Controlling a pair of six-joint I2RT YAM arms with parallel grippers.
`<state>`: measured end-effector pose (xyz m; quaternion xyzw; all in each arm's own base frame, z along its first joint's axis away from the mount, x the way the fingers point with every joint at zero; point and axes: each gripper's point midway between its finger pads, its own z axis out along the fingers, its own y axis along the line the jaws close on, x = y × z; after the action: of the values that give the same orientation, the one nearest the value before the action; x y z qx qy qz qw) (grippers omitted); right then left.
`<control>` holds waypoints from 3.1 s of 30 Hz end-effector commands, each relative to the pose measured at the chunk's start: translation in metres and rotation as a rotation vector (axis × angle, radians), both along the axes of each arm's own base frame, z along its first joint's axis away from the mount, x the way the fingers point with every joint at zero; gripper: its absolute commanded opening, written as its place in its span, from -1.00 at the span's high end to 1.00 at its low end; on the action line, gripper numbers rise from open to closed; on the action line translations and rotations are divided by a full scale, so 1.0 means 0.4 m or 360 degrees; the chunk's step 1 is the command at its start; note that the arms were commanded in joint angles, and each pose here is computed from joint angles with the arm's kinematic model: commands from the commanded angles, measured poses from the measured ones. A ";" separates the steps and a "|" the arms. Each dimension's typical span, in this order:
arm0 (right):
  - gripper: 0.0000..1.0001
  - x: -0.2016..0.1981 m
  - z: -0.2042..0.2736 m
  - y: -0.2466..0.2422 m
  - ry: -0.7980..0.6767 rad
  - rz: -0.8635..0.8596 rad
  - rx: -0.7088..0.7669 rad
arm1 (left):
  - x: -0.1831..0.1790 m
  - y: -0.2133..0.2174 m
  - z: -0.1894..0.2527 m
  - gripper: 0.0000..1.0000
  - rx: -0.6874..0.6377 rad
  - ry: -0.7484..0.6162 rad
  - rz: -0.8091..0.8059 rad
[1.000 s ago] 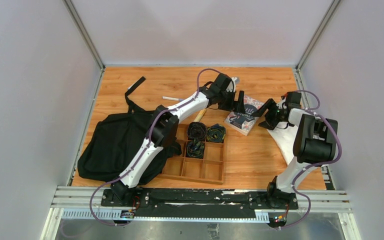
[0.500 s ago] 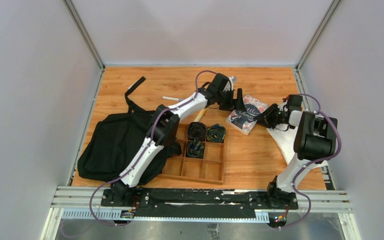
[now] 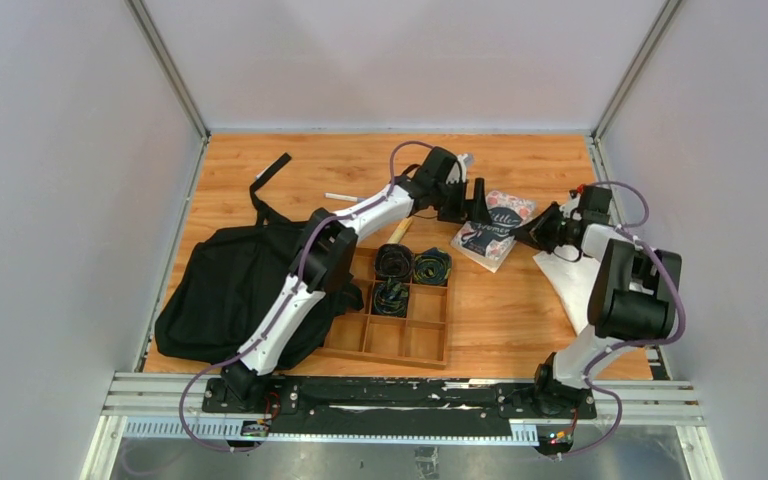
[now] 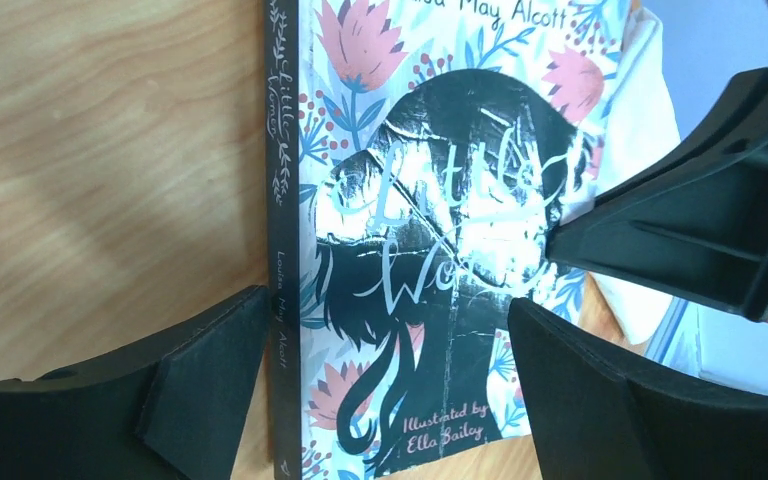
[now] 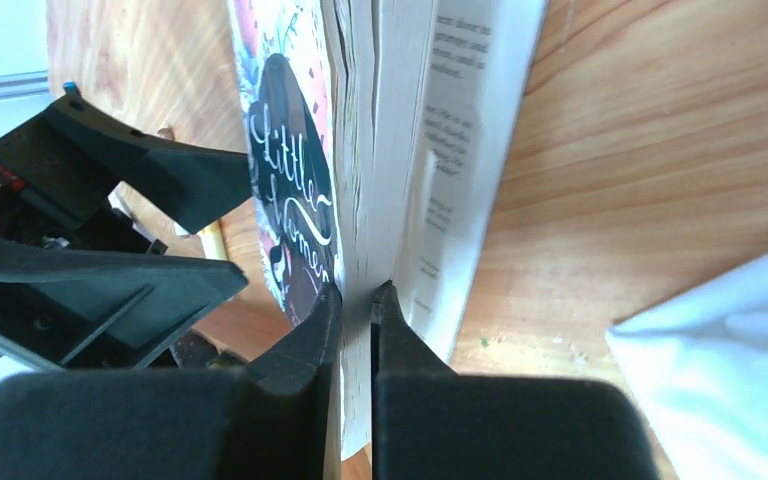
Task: Pack the student bag
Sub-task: Pick up the book from the center of the board.
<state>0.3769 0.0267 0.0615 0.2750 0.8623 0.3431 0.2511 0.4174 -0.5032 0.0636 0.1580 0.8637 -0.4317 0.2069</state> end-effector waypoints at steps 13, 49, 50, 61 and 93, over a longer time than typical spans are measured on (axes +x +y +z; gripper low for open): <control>1.00 -0.079 0.243 0.037 -0.0361 0.0189 -0.0128 | -0.038 0.031 0.239 -0.85 -0.0211 -0.0034 -0.0134; -0.94 -0.233 0.461 0.115 -0.0729 0.0183 0.0146 | -0.045 0.078 0.697 1.00 -0.0931 -0.0004 0.0306; -0.95 -0.248 0.482 0.130 -0.0827 0.0170 0.0219 | -0.043 0.091 0.717 1.00 -0.0964 -0.0010 0.0372; -1.00 -0.309 0.564 0.167 -0.1286 -0.0030 0.0695 | -0.096 0.145 0.903 1.00 -0.1478 -0.0047 0.0556; 0.69 -0.189 0.775 0.249 -0.1575 0.0039 0.0929 | -0.151 0.146 0.901 1.00 -0.1563 -0.0083 0.0564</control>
<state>0.3053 0.1240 0.3349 0.1630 0.5609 0.6325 0.5088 0.3734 -0.4646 0.3572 -0.1145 0.6393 -0.6968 0.3045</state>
